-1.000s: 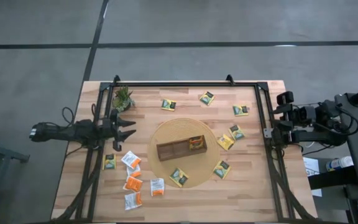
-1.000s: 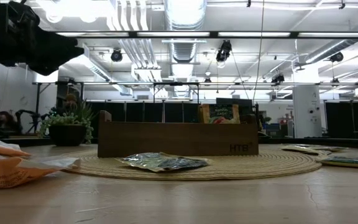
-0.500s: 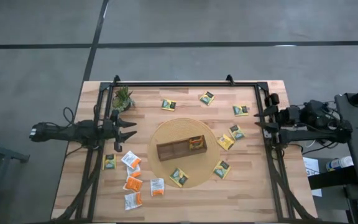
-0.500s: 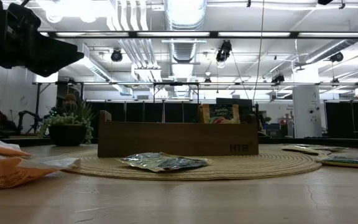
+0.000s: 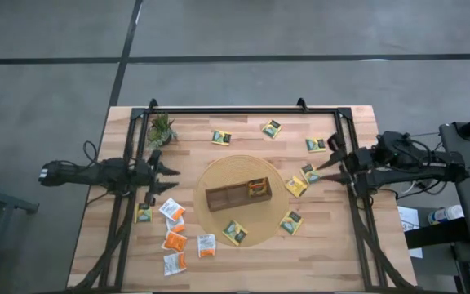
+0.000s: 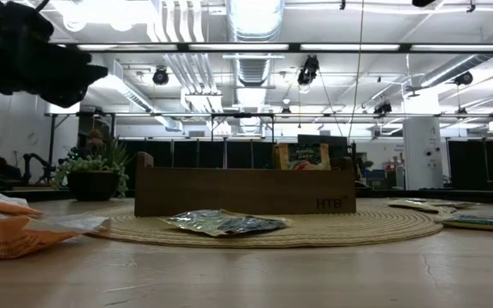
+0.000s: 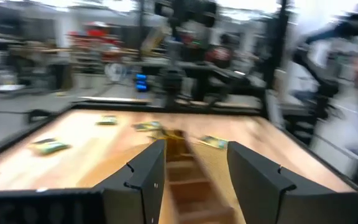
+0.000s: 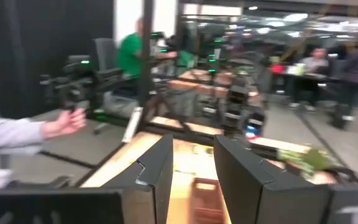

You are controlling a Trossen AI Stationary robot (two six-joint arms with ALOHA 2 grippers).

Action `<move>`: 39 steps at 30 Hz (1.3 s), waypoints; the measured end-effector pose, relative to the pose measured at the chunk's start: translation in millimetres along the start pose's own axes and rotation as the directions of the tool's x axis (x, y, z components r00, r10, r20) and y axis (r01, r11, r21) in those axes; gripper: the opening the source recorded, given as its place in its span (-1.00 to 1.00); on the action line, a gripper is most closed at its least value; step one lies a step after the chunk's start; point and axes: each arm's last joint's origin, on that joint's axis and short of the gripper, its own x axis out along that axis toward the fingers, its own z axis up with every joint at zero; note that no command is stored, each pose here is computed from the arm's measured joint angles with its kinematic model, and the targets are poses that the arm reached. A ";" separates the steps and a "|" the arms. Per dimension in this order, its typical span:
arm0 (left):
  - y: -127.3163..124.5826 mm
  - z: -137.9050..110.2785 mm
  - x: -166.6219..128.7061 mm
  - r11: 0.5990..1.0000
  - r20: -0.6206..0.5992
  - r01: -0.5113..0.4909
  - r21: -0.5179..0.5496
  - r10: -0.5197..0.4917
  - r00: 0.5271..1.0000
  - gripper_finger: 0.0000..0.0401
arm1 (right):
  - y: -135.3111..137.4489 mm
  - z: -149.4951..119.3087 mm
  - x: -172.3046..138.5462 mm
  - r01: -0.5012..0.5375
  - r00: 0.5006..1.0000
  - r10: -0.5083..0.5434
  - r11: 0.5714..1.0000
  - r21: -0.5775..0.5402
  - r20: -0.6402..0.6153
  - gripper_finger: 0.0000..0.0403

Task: Pick & Place Tea
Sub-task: Put the yellow tea bag into the middle section of the wooden organizer

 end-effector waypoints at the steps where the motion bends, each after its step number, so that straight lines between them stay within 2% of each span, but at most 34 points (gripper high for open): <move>1: -0.8 -0.6 0.0 1.000 -0.007 0.029 0.003 -0.029 1.000 -0.17 | 0.0 0.3 1.6 -0.019 1.000 0.019 1.000 0.006 -0.004 -0.45; 11: -1.6 -1.3 0.0 0.998 -0.014 0.056 0.004 -0.056 0.998 -0.17 | -2.6 -11.0 15.8 -0.045 0.993 0.061 0.987 0.157 -0.096 -0.45; 23: -1.6 0.6 0.1 0.998 0.009 0.054 -0.034 -0.054 0.999 -0.17 | -7.8 -31.2 51.2 -0.032 0.969 0.103 0.953 0.302 -0.224 -0.45; 29: -1.6 0.8 0.1 0.998 0.010 0.054 -0.035 -0.054 0.999 -0.17 | 2.3 -40.5 69.8 -0.122 0.942 0.209 0.942 0.314 -0.261 -0.45; 39: -1.6 0.9 0.1 0.998 0.011 0.054 -0.035 -0.054 0.998 -0.17 | 24.0 -38.3 94.2 -0.264 0.895 0.350 0.916 0.302 -0.278 -0.45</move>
